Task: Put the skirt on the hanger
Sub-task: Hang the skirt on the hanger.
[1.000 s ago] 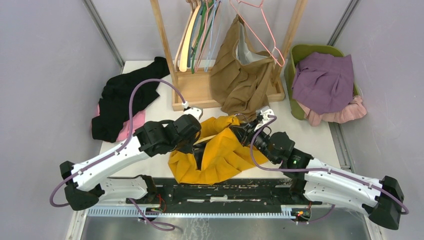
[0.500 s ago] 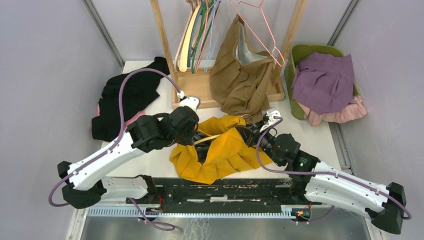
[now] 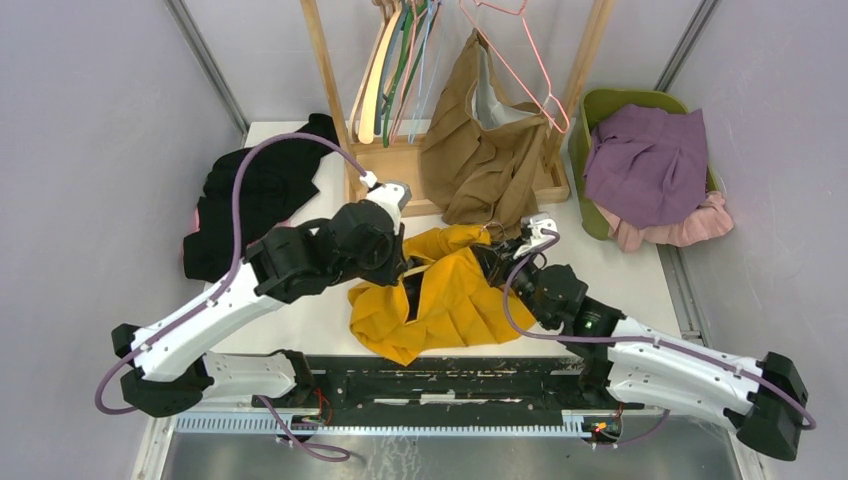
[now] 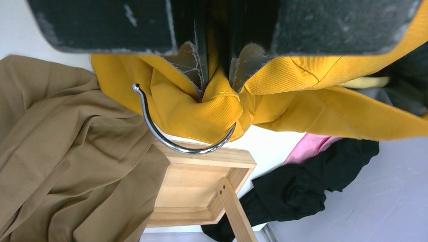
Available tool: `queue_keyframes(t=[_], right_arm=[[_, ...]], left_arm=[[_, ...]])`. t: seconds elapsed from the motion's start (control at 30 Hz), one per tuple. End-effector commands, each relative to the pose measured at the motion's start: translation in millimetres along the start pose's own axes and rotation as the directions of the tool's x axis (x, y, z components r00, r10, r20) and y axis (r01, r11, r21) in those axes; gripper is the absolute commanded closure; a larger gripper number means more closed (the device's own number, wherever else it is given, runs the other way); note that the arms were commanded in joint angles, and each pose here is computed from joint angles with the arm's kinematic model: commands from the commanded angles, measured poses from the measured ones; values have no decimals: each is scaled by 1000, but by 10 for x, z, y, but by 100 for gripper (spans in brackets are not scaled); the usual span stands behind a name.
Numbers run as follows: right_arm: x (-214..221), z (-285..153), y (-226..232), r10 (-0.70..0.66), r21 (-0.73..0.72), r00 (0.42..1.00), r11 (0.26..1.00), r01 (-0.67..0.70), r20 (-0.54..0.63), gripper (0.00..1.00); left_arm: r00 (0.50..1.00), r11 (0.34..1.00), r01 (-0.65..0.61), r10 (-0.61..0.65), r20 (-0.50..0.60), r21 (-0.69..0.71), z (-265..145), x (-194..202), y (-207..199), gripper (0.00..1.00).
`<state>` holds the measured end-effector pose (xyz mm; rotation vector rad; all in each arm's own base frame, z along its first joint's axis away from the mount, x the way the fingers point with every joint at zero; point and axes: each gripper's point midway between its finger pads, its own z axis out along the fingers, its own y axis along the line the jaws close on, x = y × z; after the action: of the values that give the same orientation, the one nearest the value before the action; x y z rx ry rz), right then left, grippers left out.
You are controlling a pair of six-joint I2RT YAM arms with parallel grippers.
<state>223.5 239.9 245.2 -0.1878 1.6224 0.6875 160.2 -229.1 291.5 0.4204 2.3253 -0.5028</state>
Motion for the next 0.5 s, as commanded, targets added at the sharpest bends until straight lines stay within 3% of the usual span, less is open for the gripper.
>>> queue_keyframes(t=[0.0,0.33,0.47], right_arm=[[-263,141,191,105,-61,987,993,-98,123,99],[181,184,153,141,-57,990,989,-139,26,99],[555,237,101,143,-40,989,989,-144,-47,99]], left_arm=[[1000,990,19,-20,6,141,301,69,-313,97],[998,998,58,-58,-35,-6,1146,827,89,97],[996,996,85,-85,1,26,1423,943,59,97]])
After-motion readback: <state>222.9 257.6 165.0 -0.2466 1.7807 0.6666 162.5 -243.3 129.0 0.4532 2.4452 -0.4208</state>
